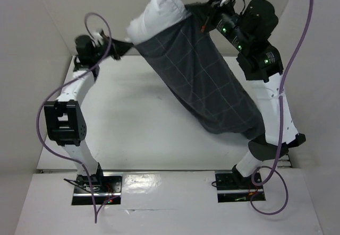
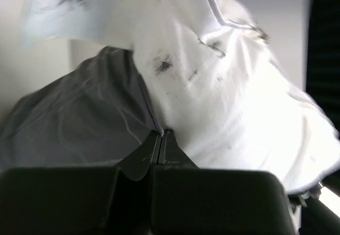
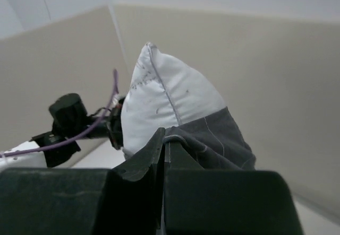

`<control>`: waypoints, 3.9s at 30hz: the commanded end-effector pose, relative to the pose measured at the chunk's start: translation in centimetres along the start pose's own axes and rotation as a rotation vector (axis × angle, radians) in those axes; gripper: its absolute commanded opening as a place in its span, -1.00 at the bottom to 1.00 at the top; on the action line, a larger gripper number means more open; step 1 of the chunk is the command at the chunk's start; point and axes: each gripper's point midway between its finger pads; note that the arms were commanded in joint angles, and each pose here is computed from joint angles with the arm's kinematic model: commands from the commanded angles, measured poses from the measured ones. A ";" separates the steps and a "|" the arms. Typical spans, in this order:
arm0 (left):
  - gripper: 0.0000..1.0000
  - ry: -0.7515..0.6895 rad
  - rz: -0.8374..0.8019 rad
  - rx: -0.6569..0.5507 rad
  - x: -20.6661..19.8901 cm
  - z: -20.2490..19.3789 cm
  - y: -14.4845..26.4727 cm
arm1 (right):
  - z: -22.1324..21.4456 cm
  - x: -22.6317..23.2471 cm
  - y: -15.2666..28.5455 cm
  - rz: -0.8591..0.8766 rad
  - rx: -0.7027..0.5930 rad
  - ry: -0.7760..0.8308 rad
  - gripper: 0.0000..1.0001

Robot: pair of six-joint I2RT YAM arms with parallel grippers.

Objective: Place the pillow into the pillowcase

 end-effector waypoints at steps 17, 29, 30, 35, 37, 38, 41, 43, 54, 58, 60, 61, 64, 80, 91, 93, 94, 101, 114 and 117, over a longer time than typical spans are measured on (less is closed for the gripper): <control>-1.00 -0.719 -0.481 -0.051 -28.9 -13.9 14.9 | 10.8 -1.7 6.4 -0.130 -0.421 0.045 -1.00; -1.00 -0.716 -0.529 -0.099 -30.8 -14.1 18.3 | 12.4 -2.6 10.1 -0.210 -0.436 0.050 -1.00; -1.00 -0.707 -0.522 -0.086 -30.2 -13.9 17.7 | 9.3 -2.8 8.3 -0.206 -0.341 0.040 -1.00; -1.00 -0.701 -0.579 0.017 -32.2 -14.3 16.0 | 17.2 -2.3 10.6 -0.187 -0.523 0.088 -1.00; -1.00 -0.836 -0.683 0.015 -35.2 -19.5 19.4 | 23.1 -1.3 15.0 -0.170 -0.713 0.118 -1.00; -1.00 -0.856 -0.708 0.014 -35.4 -20.1 20.3 | 24.1 -0.4 16.1 -0.137 -0.758 0.138 -1.00; -1.00 -0.868 -0.646 -0.061 -33.2 -19.1 19.4 | 22.3 -0.3 16.7 -0.135 -0.782 0.100 -1.00; -1.00 -0.863 -0.577 -0.070 -31.8 -19.3 18.0 | 16.8 -2.0 12.0 -0.189 -0.581 0.053 -1.00; -1.00 -1.139 -0.659 -0.163 -34.2 -23.2 22.9 | 23.9 -0.1 17.4 -0.130 -0.818 0.129 -1.00; -1.00 -1.013 -0.571 -0.014 -31.1 -20.6 18.5 | 12.9 -3.9 8.8 -0.254 -0.435 0.079 -1.00; -1.00 -1.048 -0.600 0.019 -32.3 -21.1 18.7 | 14.8 -3.6 9.2 -0.237 -0.467 0.097 -1.00; -1.00 -1.039 -0.615 0.031 -33.1 -21.8 19.4 | 16.6 -3.2 10.0 -0.224 -0.510 0.115 -1.00; -1.00 -1.093 -0.700 -0.087 -34.9 -20.4 23.7 | 25.4 -1.1 17.6 -0.189 -0.814 0.168 -1.00; -1.00 -1.044 -0.537 0.088 -30.6 -19.7 15.6 | 12.9 -4.9 8.8 -0.304 -0.441 0.114 -1.00; -1.00 -1.063 -0.489 -0.014 -26.8 -17.1 16.6 | 12.0 -3.6 9.2 -0.241 -0.447 0.072 -1.00; -1.00 -1.039 -0.443 0.008 -23.9 -15.5 14.8 | 7.7 -4.3 8.4 -0.275 -0.354 0.029 -1.00; -1.00 -1.006 -0.413 0.007 -23.2 -15.1 14.4 | 3.2 -4.7 6.9 -0.287 -0.265 0.020 -1.00; -1.00 -1.110 -0.503 0.071 -28.7 -18.6 14.2 | 10.0 -6.1 7.2 -0.331 -0.383 0.081 -1.00; -1.00 -1.188 -0.681 -0.066 -33.2 -24.2 22.0 | 17.9 -3.8 14.0 -0.285 -0.586 0.121 -1.00; -1.00 -1.133 -0.640 -0.025 -32.3 -22.5 19.9 | 13.4 -4.5 11.0 -0.291 -0.463 0.106 -1.00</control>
Point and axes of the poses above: each gripper's point midway between its finger pads, its own y axis back along the fingers, its own x axis along the line the jaws close on, z = x × y, and after that the axes turned 12 degrees about y, right-handed
